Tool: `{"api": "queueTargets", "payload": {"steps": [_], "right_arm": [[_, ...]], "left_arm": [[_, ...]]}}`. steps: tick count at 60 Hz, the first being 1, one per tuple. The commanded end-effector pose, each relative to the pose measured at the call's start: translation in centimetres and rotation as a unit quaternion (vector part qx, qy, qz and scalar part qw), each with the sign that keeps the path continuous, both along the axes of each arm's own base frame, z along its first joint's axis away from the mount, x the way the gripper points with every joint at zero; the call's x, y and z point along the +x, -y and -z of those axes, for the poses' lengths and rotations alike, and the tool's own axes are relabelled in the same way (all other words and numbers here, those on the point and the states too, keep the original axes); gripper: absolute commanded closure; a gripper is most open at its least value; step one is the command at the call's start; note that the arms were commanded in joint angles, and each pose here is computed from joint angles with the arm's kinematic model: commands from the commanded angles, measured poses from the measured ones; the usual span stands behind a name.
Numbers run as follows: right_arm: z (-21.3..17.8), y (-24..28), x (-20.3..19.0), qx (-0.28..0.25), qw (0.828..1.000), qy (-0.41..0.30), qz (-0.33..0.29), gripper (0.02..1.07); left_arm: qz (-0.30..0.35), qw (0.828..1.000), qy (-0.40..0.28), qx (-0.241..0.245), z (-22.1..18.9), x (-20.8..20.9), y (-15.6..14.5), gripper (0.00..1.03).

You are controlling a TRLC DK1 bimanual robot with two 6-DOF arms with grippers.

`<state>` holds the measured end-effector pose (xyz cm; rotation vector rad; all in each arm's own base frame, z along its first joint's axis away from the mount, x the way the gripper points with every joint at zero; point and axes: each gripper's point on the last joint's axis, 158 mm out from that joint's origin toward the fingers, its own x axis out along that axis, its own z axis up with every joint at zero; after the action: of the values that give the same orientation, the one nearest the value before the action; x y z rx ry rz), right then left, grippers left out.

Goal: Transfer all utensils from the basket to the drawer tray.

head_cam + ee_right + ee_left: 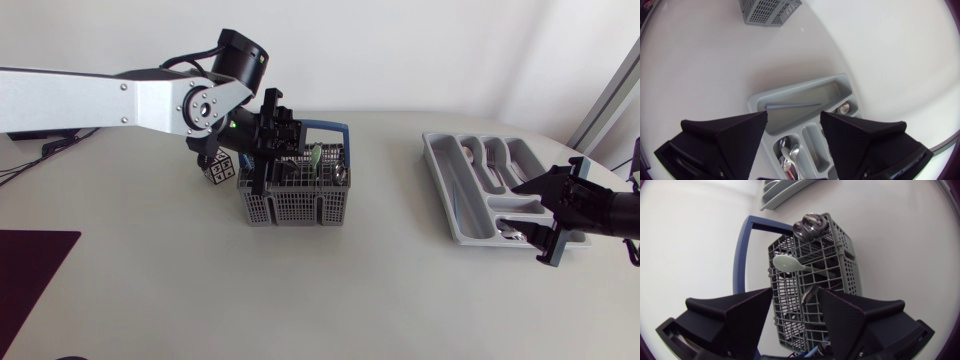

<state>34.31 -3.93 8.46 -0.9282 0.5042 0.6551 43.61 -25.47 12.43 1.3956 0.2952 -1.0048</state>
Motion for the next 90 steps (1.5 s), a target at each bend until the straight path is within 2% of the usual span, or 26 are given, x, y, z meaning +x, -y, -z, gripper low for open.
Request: {"api": "queueTargets", "payload": {"steps": [1,3,12,22,32,48,74,90], "right_arm": [[0.6,-1.6,-1.2,0.024,1.0,-0.011,-0.001,0.27],[0.8,-2.0,-1.5,0.026,1.0,-0.012,-0.005,0.27],[0.9,-3.0,-1.9,0.036,0.999,-0.009,-0.005,0.27],[1.0,-3.4,-2.2,0.041,0.999,-0.012,-0.008,0.27],[1.3,-4.0,-2.4,0.045,0.999,-0.017,-0.012,0.27],[1.4,-4.2,-2.5,0.048,0.999,-0.013,-0.01,0.27],[0.8,-6.8,-3.1,0.047,0.998,-0.008,-0.03,0.27],[0.8,-7.4,-3.8,0.042,0.998,-0.006,-0.036,0.27]], "left_arm": [[0.019,0.999,-0.007,0.025,2.2,-0.5,0.2,0.65],[0.022,0.999,-0.006,0.027,2.4,-0.5,0.2,0.7],[0.025,0.999,-0.002,0.04,3.0,-0.3,0.1,0.79],[0.024,0.999,-0.003,0.048,3.4,-0.2,-0.3,0.8],[0.025,0.998,-0.004,0.051,3.7,-0.3,-0.5,1.0],[0.029,0.998,-0.001,0.052,3.6,-0.4,-0.4,1.0],[0.013,0.999,0.041,0.008,-2.1,-1.3,-0.6,1.0],[0.013,0.998,0.061,-0.004,-4.4,-1.6,-0.6,1.0]]}}
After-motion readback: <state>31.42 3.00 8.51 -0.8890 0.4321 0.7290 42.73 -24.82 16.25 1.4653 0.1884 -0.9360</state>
